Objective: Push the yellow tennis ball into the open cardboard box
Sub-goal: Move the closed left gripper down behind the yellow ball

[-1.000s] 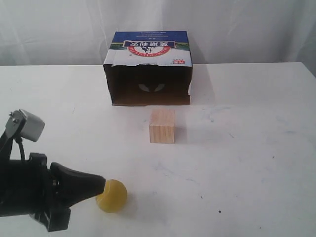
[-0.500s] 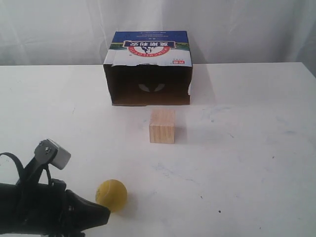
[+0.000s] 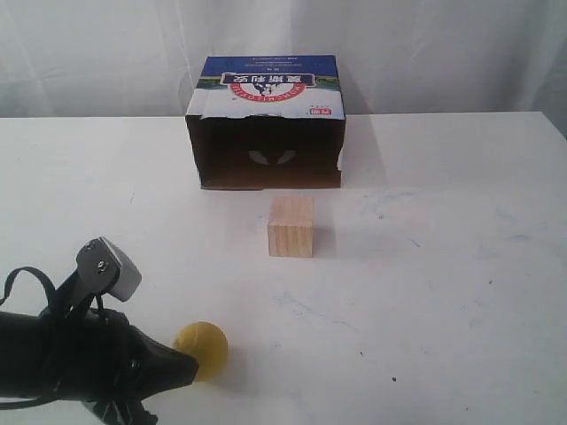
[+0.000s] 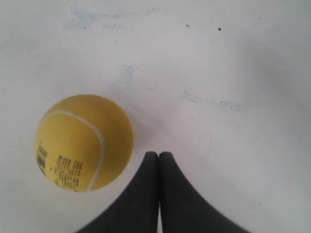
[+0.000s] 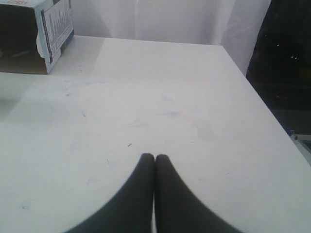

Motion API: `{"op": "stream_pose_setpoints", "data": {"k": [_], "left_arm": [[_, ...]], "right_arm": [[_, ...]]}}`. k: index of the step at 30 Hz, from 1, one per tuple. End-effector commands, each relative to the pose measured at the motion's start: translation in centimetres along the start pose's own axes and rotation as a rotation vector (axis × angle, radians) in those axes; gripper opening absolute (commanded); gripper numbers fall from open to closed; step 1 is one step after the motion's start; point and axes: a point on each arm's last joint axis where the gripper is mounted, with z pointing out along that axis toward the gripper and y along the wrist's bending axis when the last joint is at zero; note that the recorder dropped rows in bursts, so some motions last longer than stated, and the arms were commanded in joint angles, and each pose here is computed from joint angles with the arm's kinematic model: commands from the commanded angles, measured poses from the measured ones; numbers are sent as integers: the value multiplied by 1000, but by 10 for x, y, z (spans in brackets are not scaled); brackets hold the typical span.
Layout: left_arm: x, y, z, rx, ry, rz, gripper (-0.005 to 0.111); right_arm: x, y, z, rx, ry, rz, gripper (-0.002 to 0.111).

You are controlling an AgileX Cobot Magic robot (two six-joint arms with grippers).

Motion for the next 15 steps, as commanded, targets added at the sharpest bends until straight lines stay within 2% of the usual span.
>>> {"op": "stream_pose_setpoints", "data": {"k": [1,8,15], "left_arm": [[-10,1,0,-8,-31,8,0],[-11,5,2,-43,-19,50,0],[-16,18,22,-24,23,84,0]], "right_arm": [[2,0,0,2,-1,5,0],[2,0,0,2,-1,5,0],[2,0,0,2,-1,5,0]]}}
